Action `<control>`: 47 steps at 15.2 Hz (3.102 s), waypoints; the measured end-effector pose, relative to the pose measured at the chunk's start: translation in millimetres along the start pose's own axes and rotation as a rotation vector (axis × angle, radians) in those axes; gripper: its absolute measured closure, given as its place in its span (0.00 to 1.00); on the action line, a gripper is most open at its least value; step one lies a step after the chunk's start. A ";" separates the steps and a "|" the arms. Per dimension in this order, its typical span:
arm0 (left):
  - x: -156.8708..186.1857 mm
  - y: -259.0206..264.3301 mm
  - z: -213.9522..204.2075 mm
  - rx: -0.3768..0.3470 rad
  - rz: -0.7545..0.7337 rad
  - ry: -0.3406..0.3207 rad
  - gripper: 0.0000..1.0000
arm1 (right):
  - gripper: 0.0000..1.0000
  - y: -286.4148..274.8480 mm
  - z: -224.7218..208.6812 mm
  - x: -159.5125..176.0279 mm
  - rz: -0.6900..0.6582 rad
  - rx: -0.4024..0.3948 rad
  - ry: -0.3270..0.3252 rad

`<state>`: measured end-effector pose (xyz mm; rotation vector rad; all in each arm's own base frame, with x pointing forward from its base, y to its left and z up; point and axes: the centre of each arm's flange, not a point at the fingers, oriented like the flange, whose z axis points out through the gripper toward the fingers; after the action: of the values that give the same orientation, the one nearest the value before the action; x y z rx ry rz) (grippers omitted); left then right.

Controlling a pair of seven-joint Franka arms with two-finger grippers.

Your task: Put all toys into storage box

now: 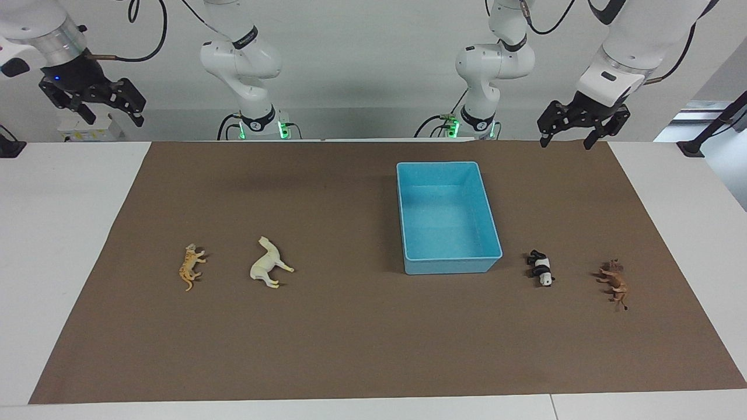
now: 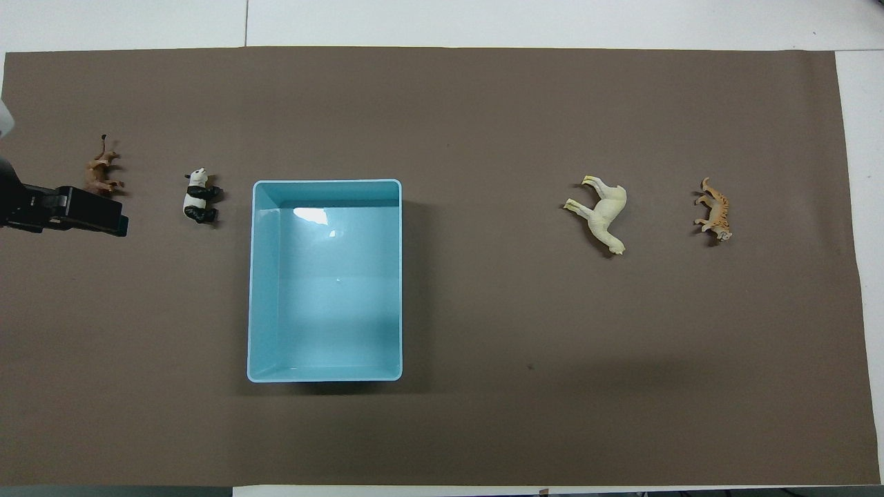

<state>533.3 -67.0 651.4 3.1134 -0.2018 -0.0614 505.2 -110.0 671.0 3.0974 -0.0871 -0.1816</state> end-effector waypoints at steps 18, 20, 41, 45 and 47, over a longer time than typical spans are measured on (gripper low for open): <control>72.0 -16.4 108.6 0.068 0.024 0.057 0.00 | 0.00 0.9 21.7 9.0 -0.003 -0.006 0.048; 94.4 -19.2 148.8 0.063 0.034 0.055 0.00 | 0.00 0.0 44.2 13.8 -0.006 -0.008 0.070; 103.6 -56.8 344.5 0.024 -0.008 0.059 0.08 | 0.00 -32.3 277.0 140.1 0.162 0.047 0.145; 104.2 -56.8 341.8 0.024 -0.008 0.067 0.47 | 0.00 -47.0 310.4 156.0 0.134 0.041 0.164; 106.9 -57.0 337.1 0.024 -0.009 0.078 0.47 | 0.00 -46.2 322.0 159.4 0.098 0.036 0.172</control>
<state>632.8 -30.6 309.2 3.1333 -0.1888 0.0627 627.8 -84.2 331.2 3.1187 -0.2387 0.0898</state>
